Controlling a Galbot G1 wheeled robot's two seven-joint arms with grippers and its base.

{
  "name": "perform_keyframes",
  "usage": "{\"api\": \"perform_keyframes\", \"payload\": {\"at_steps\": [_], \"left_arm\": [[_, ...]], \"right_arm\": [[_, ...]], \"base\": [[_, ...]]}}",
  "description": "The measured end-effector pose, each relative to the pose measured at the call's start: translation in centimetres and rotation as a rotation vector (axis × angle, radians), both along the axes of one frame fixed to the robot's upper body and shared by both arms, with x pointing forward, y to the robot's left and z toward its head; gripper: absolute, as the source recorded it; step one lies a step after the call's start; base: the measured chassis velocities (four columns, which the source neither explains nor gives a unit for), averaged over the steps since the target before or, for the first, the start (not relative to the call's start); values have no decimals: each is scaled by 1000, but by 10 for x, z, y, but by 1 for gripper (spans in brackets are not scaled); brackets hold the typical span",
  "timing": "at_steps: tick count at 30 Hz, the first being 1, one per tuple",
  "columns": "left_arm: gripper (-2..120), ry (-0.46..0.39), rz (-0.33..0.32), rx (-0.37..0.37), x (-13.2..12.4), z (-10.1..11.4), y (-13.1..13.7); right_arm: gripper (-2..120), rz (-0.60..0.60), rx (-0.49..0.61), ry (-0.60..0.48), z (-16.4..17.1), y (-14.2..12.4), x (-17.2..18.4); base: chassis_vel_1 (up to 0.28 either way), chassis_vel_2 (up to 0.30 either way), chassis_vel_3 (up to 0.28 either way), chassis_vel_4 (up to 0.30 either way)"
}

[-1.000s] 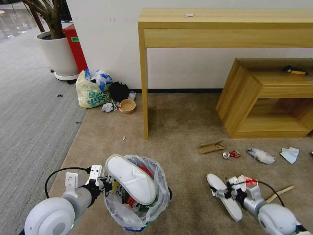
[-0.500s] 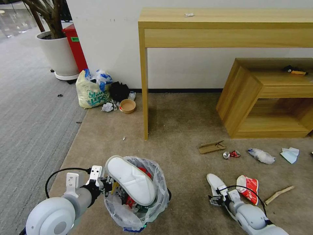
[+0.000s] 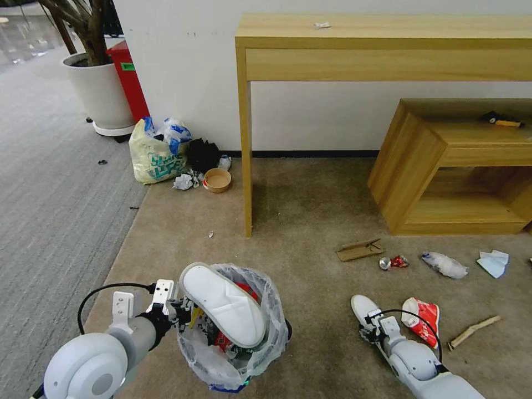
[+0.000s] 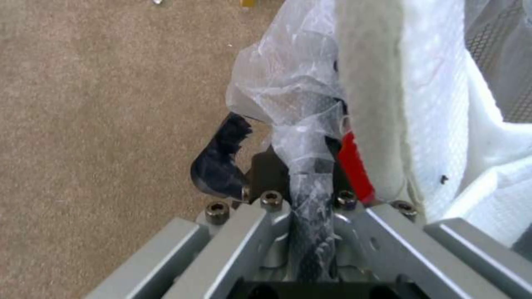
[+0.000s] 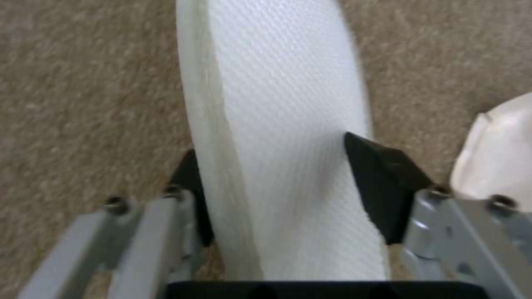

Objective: Pick up the trash bin and place the garbage on the floor into it.

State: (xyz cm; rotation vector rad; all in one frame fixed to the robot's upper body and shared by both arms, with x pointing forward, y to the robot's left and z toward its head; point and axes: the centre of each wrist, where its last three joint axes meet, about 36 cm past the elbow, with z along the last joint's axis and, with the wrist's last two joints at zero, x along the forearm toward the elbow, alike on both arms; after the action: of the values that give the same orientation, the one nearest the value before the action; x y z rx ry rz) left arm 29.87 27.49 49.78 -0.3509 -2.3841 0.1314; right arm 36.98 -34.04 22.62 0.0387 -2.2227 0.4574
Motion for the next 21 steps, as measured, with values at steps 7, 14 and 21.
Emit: {"api": "perform_keyframes", "payload": {"at_steps": [7, 14, 21], "left_arm": [[0, -1, -1, 0, -1, 0, 0], [0, -4, -5, 2, -3, 2, -1], [0, -15, -12, 3, -6, 7, -4]], "right_arm": [[25, -36, -20, -46, 2, 5, 0], [5, -53, -23, -96, 13, 9, -3], [3, -71, 17, -206, 42, 9, -1]], "base": [[0, 0, 0, 0], [0, 0, 0, 0], [0, 0, 0, 0]]}}
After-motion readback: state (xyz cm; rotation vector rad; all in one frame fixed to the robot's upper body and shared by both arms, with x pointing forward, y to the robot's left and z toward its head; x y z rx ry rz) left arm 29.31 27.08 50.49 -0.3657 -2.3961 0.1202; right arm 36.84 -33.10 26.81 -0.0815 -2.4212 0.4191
